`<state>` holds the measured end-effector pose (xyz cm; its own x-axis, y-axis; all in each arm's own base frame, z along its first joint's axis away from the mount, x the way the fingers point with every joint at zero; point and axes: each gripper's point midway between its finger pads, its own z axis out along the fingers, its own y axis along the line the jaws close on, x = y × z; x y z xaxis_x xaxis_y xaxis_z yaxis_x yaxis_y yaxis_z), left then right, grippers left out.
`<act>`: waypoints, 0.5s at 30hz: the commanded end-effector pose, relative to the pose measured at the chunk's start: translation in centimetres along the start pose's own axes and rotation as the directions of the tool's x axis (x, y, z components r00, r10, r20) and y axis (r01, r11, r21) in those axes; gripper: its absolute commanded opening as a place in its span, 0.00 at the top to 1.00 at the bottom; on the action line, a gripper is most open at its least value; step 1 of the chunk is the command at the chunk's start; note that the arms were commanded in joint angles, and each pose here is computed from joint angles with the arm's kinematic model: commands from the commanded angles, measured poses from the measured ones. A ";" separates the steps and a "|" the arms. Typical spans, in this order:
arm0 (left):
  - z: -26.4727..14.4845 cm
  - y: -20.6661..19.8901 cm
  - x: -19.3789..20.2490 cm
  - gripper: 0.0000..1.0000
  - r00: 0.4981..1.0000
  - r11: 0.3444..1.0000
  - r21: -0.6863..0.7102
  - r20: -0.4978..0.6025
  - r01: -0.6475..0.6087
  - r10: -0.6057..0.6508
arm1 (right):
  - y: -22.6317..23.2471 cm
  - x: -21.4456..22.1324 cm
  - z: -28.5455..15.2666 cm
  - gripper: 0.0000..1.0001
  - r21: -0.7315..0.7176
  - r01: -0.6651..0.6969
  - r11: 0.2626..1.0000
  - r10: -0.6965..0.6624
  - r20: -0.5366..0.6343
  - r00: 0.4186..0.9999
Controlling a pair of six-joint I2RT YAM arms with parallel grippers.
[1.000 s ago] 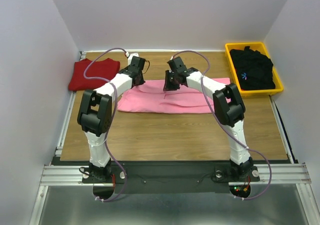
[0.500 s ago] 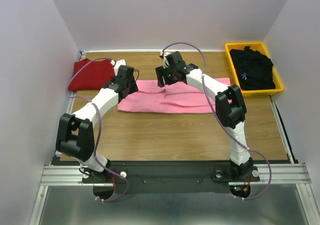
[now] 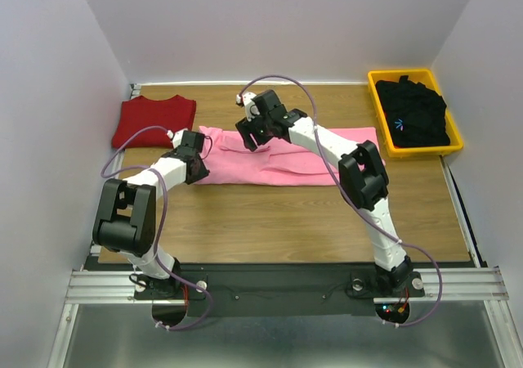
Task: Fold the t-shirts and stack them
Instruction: Fold the tshirt
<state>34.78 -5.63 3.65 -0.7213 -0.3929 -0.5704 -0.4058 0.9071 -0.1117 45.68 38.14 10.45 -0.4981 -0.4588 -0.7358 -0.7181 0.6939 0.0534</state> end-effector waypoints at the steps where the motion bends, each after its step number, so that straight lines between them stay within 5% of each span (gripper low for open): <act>1: 0.6 0.2 1.7 0.66 0.998 0.999 0.017 -0.049 0.034 -0.033 | -1.0 -0.5 0.5 0.28 0.015 0.060 0.998 -0.061 0.016 0.998; 15: 0.6 3.6 6.1 0.67 0.988 0.997 -0.043 -0.144 0.057 -0.062 | -2.6 2.6 2.7 0.28 0.083 0.120 0.989 -0.115 -0.066 0.991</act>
<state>33.93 -5.54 2.36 -0.6870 -0.4648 -0.5585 -0.4350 0.8788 -0.1962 46.64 36.87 7.16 -0.4684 -0.5476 -0.6934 -0.7320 0.6800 -0.0426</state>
